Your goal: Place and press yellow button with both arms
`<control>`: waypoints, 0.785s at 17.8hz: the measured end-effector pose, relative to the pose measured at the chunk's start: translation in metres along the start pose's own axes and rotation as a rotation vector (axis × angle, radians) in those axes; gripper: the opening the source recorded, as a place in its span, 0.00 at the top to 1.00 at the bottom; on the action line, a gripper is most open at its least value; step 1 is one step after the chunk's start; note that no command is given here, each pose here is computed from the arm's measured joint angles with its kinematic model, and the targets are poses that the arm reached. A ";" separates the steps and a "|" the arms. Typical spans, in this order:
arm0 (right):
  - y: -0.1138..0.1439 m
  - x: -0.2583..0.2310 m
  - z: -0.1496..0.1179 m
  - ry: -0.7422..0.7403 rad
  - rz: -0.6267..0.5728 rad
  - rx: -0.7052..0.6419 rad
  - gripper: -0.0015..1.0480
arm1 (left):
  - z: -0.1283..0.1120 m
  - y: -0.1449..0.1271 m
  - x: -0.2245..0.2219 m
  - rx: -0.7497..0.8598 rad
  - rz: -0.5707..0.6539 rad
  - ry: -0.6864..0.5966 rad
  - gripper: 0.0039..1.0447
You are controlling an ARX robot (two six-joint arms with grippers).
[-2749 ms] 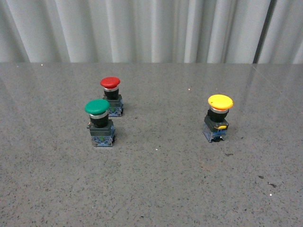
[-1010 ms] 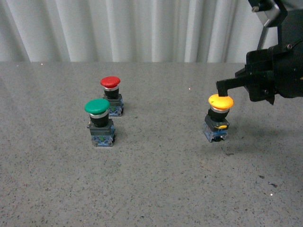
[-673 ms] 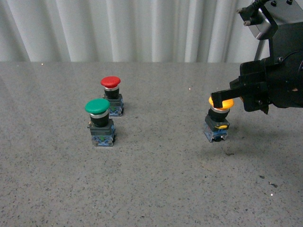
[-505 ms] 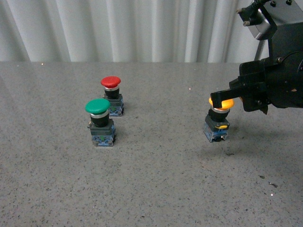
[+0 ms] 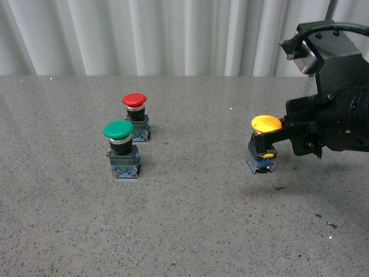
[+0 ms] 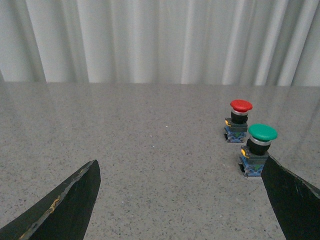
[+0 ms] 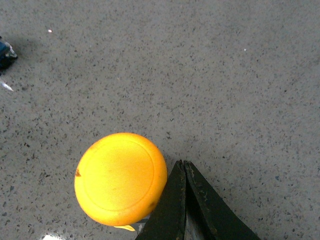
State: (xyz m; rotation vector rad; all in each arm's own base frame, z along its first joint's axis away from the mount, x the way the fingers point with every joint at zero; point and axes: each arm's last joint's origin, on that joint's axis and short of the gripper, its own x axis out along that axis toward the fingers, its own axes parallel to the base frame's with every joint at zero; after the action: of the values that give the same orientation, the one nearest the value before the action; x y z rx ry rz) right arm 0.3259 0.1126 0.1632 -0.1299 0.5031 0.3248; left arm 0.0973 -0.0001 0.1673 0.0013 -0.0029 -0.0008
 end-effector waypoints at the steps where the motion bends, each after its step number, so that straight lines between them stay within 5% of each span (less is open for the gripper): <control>1: 0.000 0.002 -0.003 0.018 0.001 0.000 0.98 | 0.000 0.000 0.000 0.000 0.000 0.000 0.06; 9: -0.004 -0.003 0.015 -0.143 -0.032 0.034 0.98 | 0.000 0.000 0.000 0.000 0.000 0.000 0.06; 14: 0.001 -0.018 0.023 -0.140 0.061 0.050 0.98 | 0.000 0.000 0.000 0.000 0.000 0.000 0.06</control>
State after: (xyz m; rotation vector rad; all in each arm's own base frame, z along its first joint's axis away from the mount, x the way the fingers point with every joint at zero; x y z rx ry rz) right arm 0.3208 0.1134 0.1922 -0.0429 0.3765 0.3782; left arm 0.0973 -0.0001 0.1674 0.0013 -0.0032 -0.0004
